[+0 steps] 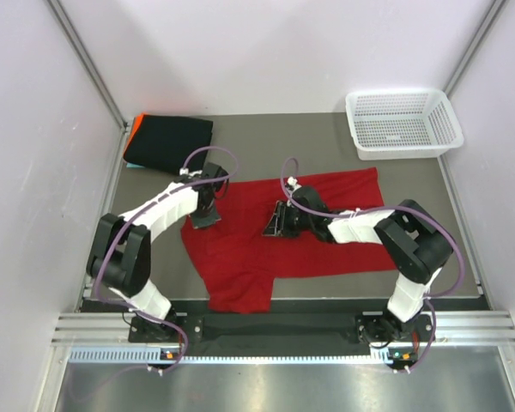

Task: Fold and stack the t-shirts
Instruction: Fold the tshirt

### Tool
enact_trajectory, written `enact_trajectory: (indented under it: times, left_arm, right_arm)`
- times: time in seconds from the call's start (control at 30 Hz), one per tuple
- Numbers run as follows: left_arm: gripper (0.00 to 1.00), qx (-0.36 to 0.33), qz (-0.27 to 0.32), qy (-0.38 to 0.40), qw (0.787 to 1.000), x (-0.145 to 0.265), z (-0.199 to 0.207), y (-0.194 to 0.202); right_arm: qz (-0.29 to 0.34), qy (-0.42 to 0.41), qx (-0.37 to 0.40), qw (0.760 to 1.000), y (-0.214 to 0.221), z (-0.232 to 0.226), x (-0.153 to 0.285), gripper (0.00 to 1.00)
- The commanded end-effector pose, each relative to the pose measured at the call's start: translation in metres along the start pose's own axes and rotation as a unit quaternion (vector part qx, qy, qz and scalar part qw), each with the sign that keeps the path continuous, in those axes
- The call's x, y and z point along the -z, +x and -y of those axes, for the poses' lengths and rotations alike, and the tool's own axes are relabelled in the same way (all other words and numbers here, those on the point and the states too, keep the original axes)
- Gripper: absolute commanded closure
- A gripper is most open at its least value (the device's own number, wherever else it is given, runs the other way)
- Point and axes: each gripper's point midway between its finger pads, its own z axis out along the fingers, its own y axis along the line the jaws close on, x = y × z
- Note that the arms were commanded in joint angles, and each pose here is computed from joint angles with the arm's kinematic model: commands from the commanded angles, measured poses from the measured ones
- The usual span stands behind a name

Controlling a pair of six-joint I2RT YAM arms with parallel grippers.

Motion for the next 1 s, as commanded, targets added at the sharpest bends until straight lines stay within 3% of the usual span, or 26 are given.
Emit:
enact_trajectory:
  times: [0.0,0.23,0.43,0.67,0.97]
  left_arm:
    - [1.0,-0.003,0.021,-0.022,1.0,-0.003,-0.003,-0.028]
    - [1.0,-0.009,0.032,-0.02,0.999,-0.002,0.003,-0.053]
    - [1.0,-0.027,0.037,0.087,0.995,0.005,0.036,-0.053]
    - [1.0,-0.027,0.006,0.053,0.998,-0.028,0.033,-0.062]
    - [1.0,-0.03,0.023,0.017,0.999,-0.055,0.039,-0.1]
  right_arm:
    - [0.041,-0.046,0.034,0.998,-0.018,-0.028,-0.002,0.67]
    - [0.036,0.012,0.018,0.999,-0.015,-0.014,-0.007,0.71]
    - [0.04,0.014,0.019,0.999,-0.015,-0.015,-0.017,0.72]
    - [0.035,0.012,0.028,0.999,-0.016,-0.016,-0.03,0.71]
    - [0.022,-0.008,0.037,0.999,-0.013,-0.02,-0.04,0.69]
